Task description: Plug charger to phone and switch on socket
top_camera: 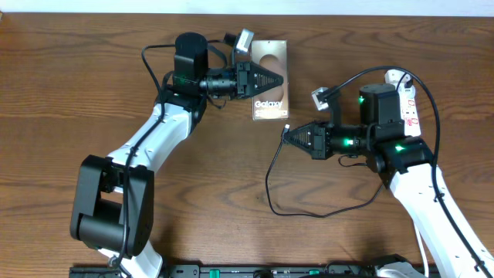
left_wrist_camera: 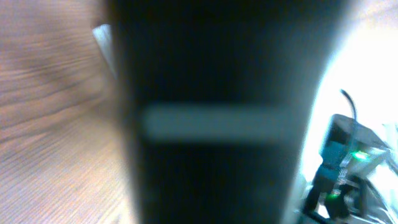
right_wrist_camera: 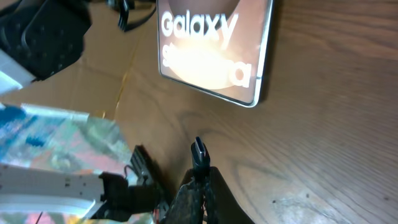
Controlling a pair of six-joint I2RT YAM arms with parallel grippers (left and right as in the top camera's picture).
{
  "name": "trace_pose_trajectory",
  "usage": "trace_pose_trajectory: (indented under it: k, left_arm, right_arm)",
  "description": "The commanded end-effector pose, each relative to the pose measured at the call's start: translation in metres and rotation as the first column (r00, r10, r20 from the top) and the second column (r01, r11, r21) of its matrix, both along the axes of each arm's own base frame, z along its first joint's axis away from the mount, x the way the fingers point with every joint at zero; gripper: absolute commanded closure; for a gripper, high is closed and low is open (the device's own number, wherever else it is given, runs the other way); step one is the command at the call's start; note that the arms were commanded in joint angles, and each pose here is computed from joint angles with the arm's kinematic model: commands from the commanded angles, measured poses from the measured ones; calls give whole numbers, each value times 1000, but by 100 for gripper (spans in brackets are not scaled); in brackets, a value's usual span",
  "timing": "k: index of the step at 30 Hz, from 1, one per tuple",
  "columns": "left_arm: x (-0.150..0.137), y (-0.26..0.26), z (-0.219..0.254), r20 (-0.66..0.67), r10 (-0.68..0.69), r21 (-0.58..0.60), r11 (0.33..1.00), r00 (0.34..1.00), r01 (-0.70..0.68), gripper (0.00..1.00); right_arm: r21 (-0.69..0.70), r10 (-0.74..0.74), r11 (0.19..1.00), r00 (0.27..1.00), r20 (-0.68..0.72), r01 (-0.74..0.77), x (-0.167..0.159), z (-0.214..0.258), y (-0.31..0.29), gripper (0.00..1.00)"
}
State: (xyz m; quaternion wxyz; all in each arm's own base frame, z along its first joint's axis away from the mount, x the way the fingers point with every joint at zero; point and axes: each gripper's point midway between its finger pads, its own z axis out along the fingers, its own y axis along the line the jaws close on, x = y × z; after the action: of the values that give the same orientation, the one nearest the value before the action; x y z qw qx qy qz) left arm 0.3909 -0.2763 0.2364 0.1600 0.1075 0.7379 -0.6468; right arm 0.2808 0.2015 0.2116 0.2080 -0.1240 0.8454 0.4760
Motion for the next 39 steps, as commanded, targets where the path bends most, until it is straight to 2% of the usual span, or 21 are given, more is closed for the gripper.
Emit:
trace_pose_trajectory:
  k: [1,4,6,7,9,12,18,19,22,23,24,27,35,39]
  left_arm:
    - [21,21,3,99,106,58,992,989,-112,93]
    - [30,37,-15,51,172,121,977,984,-177,93]
    - [32,44,-20,41,188,138,972,981,-192,93]
    - [33,47,-22,40,192,142,970,981,-196,93]
    - [34,52,-25,25,204,151,967,979,-206,93]
    - [36,56,-30,6,224,172,960,975,-221,93]
    - [33,58,-40,-17,233,205,953,972,-224,93]
    - [33,58,-40,-17,231,207,953,973,-223,93]
    - [34,59,-41,-4,236,212,950,972,-230,93]
    - [36,60,-42,-2,245,218,946,969,-239,93]
    - [38,62,-43,-1,257,224,942,967,-250,93]
    - [42,67,-48,-6,291,251,927,957,-280,93]
    - [34,73,-68,-82,322,325,903,943,-280,93]
    - [31,74,-71,-90,317,336,902,944,-270,93]
  right_arm:
    - [-120,-117,986,993,-8,115,14,-13,-27,99]
    - [-308,-214,934,975,-67,184,7,-46,-58,99]
    - [-457,-299,860,950,-91,227,1,-69,-84,99]
    - [-523,-334,819,938,-98,236,-2,-78,-96,99]
    - [-699,-445,672,887,-120,243,-15,-103,-132,99]
    - [-810,-522,546,843,-129,214,-24,-123,-158,99]
    - [-889,-610,421,782,-130,181,-17,-158,-178,99]
    - [-885,-612,427,780,-130,188,-12,-162,-176,99]
    - [-817,-581,545,787,-207,187,4,-170,-150,96]
    - [-792,-565,584,789,-239,179,9,-171,-140,87]
    - [-777,-554,606,792,-257,171,14,-171,-133,70]
    - [-764,-530,621,812,-246,174,39,-174,-113,49]
    - [-716,-544,636,826,-149,289,91,-200,-43,44]
    - [-745,-588,578,803,-96,334,95,-219,-35,42]
